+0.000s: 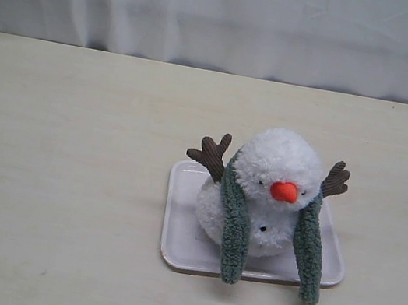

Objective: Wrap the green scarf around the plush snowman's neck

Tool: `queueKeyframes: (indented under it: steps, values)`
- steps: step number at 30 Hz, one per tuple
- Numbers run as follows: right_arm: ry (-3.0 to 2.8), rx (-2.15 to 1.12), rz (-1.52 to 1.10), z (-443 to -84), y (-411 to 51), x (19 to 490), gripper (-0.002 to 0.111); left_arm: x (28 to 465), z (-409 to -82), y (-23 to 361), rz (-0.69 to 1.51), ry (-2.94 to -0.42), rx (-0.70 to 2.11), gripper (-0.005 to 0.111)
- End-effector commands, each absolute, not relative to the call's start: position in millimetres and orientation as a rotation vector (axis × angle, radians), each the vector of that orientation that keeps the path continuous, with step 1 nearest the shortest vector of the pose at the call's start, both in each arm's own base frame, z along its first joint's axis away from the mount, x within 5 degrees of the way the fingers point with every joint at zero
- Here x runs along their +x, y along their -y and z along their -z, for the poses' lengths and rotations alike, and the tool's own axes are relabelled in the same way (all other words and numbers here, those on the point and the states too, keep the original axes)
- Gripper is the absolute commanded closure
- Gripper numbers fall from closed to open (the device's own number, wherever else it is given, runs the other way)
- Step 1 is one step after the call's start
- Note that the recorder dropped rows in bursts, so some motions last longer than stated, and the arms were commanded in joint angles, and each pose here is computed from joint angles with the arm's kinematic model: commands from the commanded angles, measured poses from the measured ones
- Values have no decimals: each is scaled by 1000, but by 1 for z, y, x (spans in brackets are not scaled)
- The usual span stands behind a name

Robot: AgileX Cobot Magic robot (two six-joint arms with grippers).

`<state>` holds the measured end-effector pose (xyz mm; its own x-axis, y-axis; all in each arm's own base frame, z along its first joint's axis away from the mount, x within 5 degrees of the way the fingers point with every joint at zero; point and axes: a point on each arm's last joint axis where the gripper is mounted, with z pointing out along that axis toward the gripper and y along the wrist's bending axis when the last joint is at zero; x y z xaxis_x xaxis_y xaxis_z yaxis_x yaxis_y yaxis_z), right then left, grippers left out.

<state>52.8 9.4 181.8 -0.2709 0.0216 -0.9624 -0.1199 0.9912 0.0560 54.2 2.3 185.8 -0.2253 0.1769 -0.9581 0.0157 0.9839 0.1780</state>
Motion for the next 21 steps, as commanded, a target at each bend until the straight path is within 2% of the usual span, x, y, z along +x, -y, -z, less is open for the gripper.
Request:
queueKeyframes:
  steps: [1,21]
  values:
    - [-1825,-64,-136,-183,-9,53,104,54,-185,-2,-157,-1788,146,107]
    - [-1825,-85,-104,-182,-8,53,104,54,-185,-2,-157,-1788,146,107]
